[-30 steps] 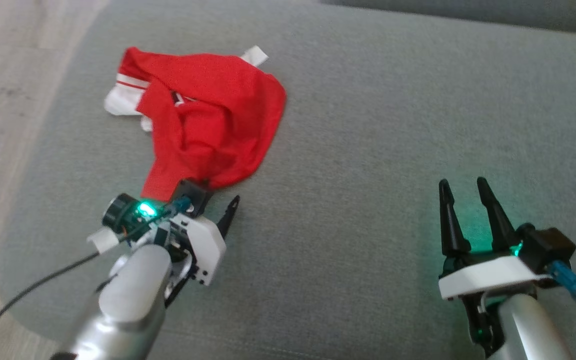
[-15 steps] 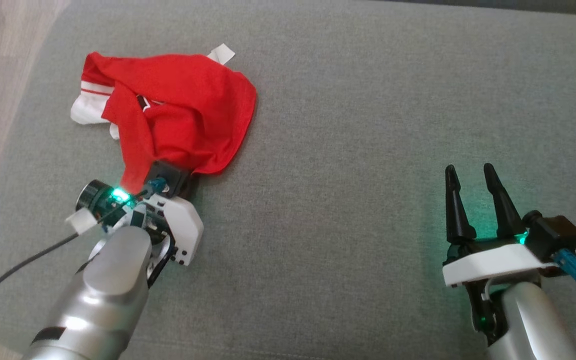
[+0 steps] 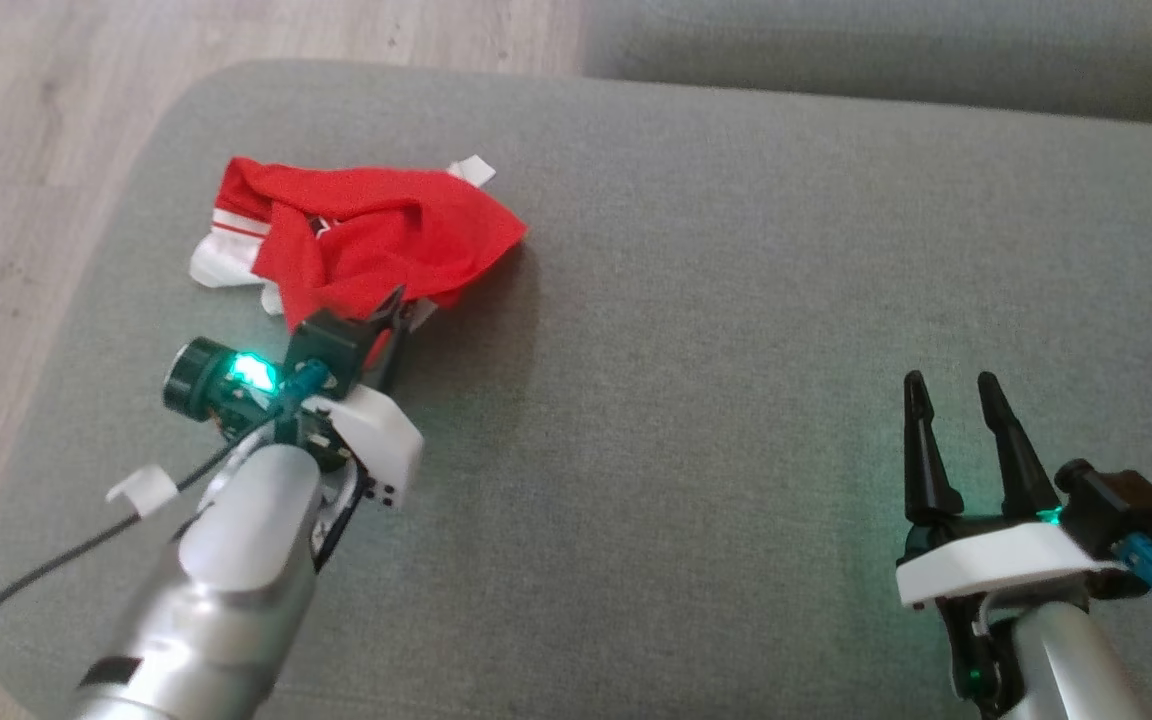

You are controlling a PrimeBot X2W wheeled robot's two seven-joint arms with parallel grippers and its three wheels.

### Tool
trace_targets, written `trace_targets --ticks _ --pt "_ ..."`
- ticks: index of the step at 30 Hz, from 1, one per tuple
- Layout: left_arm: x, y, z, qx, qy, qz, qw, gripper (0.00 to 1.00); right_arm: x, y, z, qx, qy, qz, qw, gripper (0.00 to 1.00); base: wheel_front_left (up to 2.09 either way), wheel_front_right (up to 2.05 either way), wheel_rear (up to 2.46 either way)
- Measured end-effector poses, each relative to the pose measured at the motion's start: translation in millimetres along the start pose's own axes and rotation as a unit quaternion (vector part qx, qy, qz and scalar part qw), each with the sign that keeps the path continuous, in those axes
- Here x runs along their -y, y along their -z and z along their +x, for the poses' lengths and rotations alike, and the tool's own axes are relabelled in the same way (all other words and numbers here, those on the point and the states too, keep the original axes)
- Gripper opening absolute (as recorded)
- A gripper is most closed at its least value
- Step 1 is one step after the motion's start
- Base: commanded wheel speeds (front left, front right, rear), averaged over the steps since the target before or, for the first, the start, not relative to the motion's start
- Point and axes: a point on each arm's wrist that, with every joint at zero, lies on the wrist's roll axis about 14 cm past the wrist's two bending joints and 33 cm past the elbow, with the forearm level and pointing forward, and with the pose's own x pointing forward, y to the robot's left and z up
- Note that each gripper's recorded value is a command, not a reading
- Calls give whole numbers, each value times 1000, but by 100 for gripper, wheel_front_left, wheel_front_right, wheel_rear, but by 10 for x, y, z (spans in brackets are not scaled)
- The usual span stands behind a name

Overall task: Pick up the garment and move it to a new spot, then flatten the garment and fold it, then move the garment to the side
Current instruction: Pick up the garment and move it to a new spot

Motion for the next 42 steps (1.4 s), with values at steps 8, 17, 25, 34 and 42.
trace_targets --ticks 8,17,25,34,42 --pt "496 -506 -44 85 52 -33 994 0 -23 -100 -76 14 0 3 1000 100 0 0 0" --pt "1492 -1286 108 163 177 -28 970 0 301 -139 -301 21 52 10 998 100 0 0 0" --pt "2296 -1591 161 183 285 -39 940 5 676 -246 -543 39 116 20 992 100 0 0 0" --pt "2869 -1247 78 143 359 -44 921 100 949 -199 -683 34 162 22 986 100 0 0 0" --pt "2295 -1208 188 156 268 -64 948 100 731 -215 -426 34 118 11 992 100 0 0 0"
